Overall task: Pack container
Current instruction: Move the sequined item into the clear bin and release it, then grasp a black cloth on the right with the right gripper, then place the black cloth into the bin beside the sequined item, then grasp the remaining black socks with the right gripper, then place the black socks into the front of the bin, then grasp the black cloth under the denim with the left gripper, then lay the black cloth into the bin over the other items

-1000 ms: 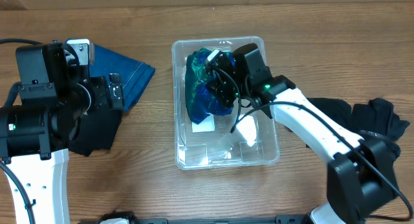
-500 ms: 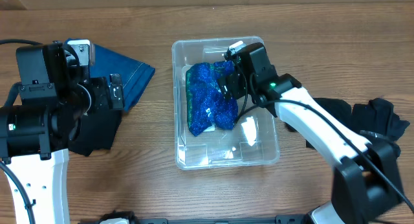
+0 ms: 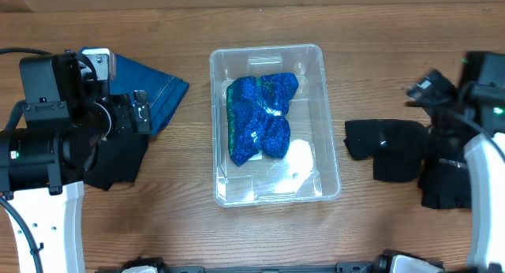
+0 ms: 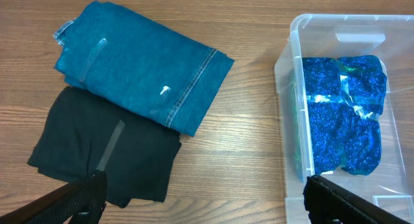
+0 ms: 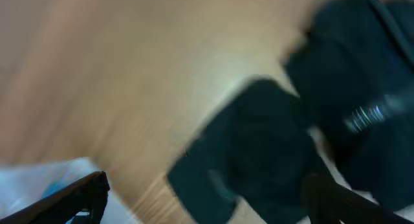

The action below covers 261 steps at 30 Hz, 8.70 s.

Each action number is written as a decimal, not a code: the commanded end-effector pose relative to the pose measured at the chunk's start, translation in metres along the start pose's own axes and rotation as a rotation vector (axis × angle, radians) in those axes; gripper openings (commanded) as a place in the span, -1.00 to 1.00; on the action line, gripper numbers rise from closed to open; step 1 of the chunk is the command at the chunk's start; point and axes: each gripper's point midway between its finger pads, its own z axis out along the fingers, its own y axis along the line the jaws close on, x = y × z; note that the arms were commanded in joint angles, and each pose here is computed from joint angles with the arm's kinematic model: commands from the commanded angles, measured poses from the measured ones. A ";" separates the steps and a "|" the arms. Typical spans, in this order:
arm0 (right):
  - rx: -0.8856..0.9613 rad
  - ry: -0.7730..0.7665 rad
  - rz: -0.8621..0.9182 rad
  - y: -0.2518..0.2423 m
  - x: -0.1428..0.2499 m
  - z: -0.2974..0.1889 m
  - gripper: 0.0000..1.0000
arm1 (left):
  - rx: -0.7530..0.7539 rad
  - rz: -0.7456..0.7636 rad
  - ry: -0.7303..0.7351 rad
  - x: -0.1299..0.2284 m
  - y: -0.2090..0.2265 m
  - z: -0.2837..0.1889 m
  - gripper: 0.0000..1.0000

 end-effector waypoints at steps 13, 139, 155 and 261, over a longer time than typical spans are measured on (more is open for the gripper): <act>-0.024 0.339 0.202 -0.041 0.090 0.123 1.00 | 0.011 -0.020 -0.022 -0.006 -0.001 -0.005 1.00; -0.672 0.244 -1.750 0.172 0.219 -0.113 -0.92 | 0.016 -0.019 -0.022 -0.006 -0.002 -0.005 1.00; -0.651 0.565 -1.940 0.102 0.327 -0.058 -0.92 | 0.016 -0.020 -0.021 -0.005 -0.002 -0.005 1.00; -0.106 -0.097 -0.261 -0.001 -0.027 -0.073 1.00 | 0.652 1.382 0.585 0.137 -0.258 0.091 -0.92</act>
